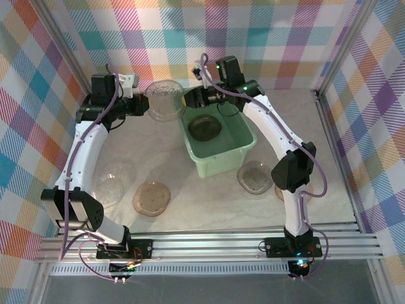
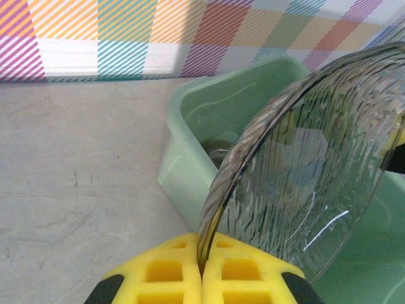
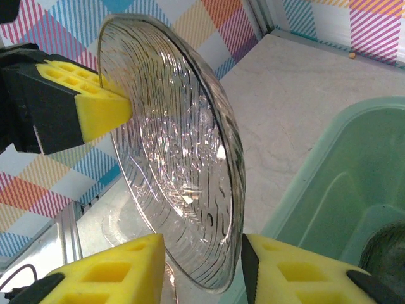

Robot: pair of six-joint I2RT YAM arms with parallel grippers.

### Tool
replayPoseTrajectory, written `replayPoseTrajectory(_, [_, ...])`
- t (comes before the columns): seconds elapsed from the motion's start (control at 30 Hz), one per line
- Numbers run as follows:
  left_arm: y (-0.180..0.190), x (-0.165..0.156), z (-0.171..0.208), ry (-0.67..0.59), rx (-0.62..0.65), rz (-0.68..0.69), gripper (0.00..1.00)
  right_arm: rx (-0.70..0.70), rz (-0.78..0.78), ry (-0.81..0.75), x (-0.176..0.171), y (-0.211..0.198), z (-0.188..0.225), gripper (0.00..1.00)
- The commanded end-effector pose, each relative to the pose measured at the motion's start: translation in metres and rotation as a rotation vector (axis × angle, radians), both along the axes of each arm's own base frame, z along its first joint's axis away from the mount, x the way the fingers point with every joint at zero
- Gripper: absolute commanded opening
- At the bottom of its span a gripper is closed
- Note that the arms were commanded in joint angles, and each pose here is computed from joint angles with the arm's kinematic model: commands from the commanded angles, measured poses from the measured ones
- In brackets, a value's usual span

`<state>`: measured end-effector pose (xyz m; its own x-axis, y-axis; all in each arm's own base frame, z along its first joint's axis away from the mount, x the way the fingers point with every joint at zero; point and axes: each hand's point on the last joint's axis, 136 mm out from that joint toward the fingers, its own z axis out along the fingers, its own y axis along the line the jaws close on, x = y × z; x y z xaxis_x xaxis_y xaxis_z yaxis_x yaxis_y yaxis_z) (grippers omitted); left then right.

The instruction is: Place the plates into the plastic bin on the countertop

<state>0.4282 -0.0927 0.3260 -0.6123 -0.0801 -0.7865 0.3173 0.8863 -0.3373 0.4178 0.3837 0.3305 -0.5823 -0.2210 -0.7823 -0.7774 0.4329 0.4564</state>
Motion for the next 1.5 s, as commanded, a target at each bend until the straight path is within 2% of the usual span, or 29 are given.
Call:
replayPoseTrajectory(0.0, [-0.005,0.001,0.013,-0.037,-0.042,-0.027,0.0,-0.018,-0.004,-0.01,0.001,0.005,-0.005,0.32])
replayPoseTrajectory(0.2, [-0.006,0.0,0.007,-0.022,-0.043,-0.03,0.0,-0.023,-0.028,-0.021,0.004,0.012,-0.008,0.19])
replayPoseTrajectory(0.33, [-0.007,-0.001,0.007,-0.019,-0.048,-0.034,0.0,-0.035,-0.056,-0.01,0.009,0.015,-0.014,0.18])
replayPoseTrajectory(0.4, [-0.007,-0.001,0.006,-0.016,-0.048,-0.038,0.0,-0.044,-0.077,-0.013,0.012,0.013,-0.016,0.22])
replayPoseTrajectory(0.47, [-0.008,-0.001,0.006,-0.015,-0.048,-0.042,0.0,-0.062,-0.113,-0.021,0.017,0.01,-0.017,0.33])
replayPoseTrajectory(0.53, [-0.007,-0.001,0.006,-0.013,-0.047,-0.042,0.0,-0.086,-0.156,-0.032,0.023,0.004,-0.019,0.36])
replayPoseTrajectory(0.77, [-0.007,-0.001,0.003,-0.005,-0.038,-0.042,0.0,-0.064,-0.169,-0.059,0.025,0.004,-0.013,0.36])
replayPoseTrajectory(1.17, [-0.011,0.003,-0.006,0.026,-0.011,-0.055,0.0,-0.048,-0.154,-0.068,0.024,0.007,-0.01,0.17])
replayPoseTrajectory(1.3, [-0.014,0.007,-0.005,0.026,-0.01,-0.061,0.0,-0.043,-0.156,-0.061,0.026,0.007,-0.011,0.04])
replayPoseTrajectory(1.37, [-0.015,0.01,-0.005,0.025,-0.014,-0.062,0.0,-0.036,-0.158,-0.051,0.026,0.008,-0.012,0.01])
replayPoseTrajectory(1.47, [-0.018,0.015,-0.002,0.019,-0.026,-0.071,0.0,-0.024,-0.159,-0.036,0.026,0.01,-0.012,0.0])
